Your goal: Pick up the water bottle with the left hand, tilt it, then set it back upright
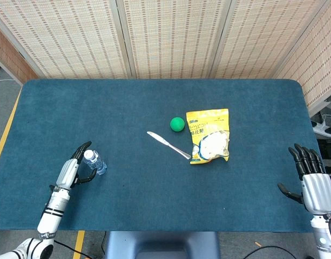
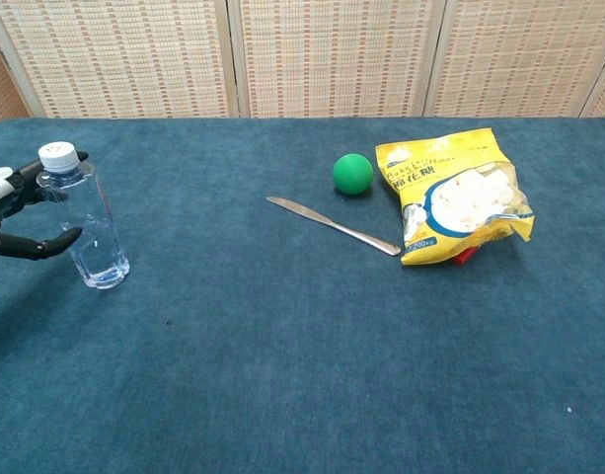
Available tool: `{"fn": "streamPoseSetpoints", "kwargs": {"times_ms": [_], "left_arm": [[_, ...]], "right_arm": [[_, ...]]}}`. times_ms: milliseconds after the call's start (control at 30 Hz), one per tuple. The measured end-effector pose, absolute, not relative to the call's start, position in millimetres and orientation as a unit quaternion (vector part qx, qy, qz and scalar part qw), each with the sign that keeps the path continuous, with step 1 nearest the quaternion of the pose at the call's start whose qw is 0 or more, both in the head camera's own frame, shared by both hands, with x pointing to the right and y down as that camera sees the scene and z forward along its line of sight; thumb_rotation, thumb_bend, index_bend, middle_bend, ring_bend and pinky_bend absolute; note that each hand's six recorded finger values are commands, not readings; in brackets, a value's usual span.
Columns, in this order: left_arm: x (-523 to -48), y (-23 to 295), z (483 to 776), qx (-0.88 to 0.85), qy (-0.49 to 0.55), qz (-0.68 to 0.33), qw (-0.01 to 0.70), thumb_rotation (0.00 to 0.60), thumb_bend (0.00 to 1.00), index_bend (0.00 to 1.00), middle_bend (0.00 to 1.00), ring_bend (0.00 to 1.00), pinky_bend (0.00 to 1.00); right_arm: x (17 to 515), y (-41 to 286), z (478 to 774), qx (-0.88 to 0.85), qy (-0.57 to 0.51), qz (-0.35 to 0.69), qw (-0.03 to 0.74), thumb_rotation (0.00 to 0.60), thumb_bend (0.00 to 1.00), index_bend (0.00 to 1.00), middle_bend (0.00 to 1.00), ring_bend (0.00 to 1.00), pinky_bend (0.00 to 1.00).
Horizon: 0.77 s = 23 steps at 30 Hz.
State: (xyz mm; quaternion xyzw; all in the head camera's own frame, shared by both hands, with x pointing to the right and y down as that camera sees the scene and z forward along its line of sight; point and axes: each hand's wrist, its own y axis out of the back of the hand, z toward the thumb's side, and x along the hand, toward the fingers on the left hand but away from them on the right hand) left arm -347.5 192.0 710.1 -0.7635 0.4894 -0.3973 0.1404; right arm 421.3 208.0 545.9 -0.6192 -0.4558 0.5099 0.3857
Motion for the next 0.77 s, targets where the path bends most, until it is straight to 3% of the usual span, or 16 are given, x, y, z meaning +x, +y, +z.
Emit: {"fn": "streamPoseSetpoints", "kwargs": {"times_ms": [433, 767], "left_arm": [[-368, 166, 653, -0.748, 0.506, -0.382, 0.197, 0.6, 0.38, 0.0, 0.0, 0.0, 0.09], [-440, 175, 614, -0.675, 0.495, -0.46, 0.296, 0.6, 0.41, 0.1, 0.09, 0.05, 0.1]], "right_arm": [[420, 207, 551, -0.622, -0.448, 0.516, 0.382, 0.6, 0.1, 0.01, 0.0, 0.0, 0.04], [422, 206, 548, -0.616, -0.455, 0.517, 0.382, 0.6, 0.1, 0.01, 0.0, 0.0, 0.04]]}}
